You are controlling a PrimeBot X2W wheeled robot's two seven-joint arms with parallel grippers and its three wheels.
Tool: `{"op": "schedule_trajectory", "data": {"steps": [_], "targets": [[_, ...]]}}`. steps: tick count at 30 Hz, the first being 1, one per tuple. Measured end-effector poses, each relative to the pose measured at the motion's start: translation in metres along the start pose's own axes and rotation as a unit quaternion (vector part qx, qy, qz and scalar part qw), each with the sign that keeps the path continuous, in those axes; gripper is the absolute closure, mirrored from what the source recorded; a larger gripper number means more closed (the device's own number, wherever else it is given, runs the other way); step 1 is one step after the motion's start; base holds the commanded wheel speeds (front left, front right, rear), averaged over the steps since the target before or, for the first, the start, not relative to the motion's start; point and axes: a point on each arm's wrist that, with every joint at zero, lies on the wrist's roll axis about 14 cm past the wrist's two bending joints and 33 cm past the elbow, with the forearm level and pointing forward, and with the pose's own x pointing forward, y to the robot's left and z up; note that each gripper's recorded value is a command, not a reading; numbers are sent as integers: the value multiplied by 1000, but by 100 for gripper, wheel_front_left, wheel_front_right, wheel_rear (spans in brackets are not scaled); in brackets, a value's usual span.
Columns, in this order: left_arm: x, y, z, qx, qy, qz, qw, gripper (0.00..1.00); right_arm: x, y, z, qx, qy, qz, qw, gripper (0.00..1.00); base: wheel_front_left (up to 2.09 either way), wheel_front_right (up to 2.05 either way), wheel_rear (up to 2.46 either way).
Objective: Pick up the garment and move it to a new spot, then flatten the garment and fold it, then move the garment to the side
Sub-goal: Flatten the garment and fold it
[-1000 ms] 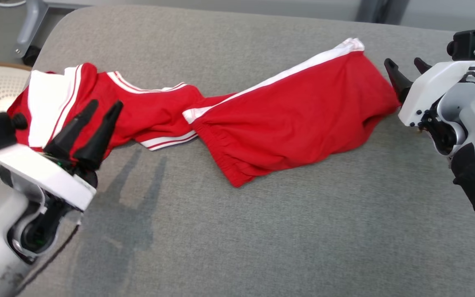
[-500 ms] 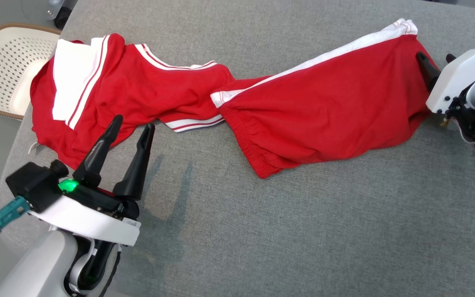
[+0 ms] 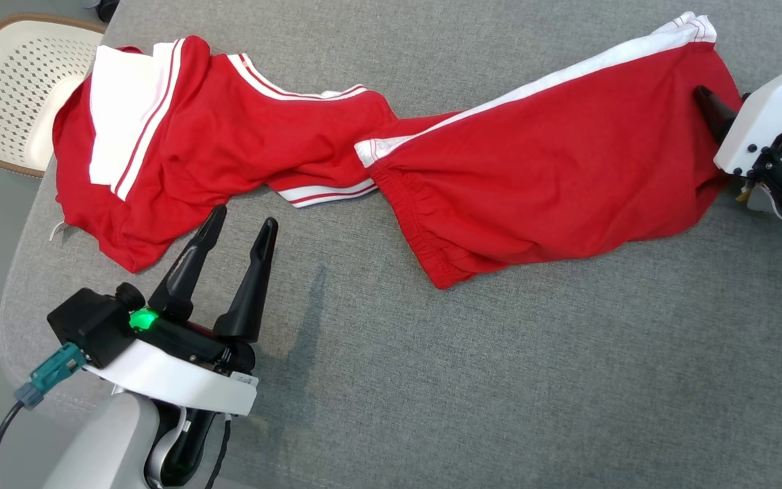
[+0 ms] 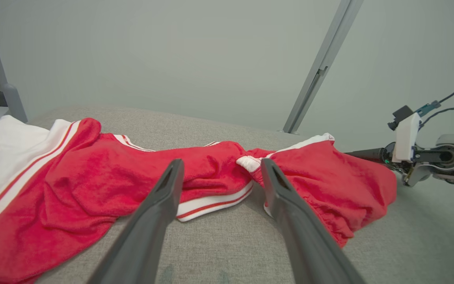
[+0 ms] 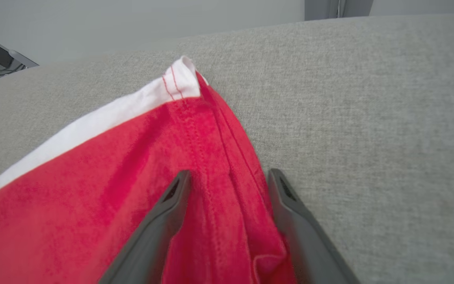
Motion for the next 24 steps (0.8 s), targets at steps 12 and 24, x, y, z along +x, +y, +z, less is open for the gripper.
{"op": "schedule_trajectory", "data": {"steps": [12,24], "targets": [[-5,-9,-1,-2,-5,-5,1000,0,-17,7,8,5,-25,0,1000,100,0,0,0],[-22,-49,-4,-11,-5,-61,998,0,-96,-15,-2,31,-101,-15,994,100,0,0,0]]}}
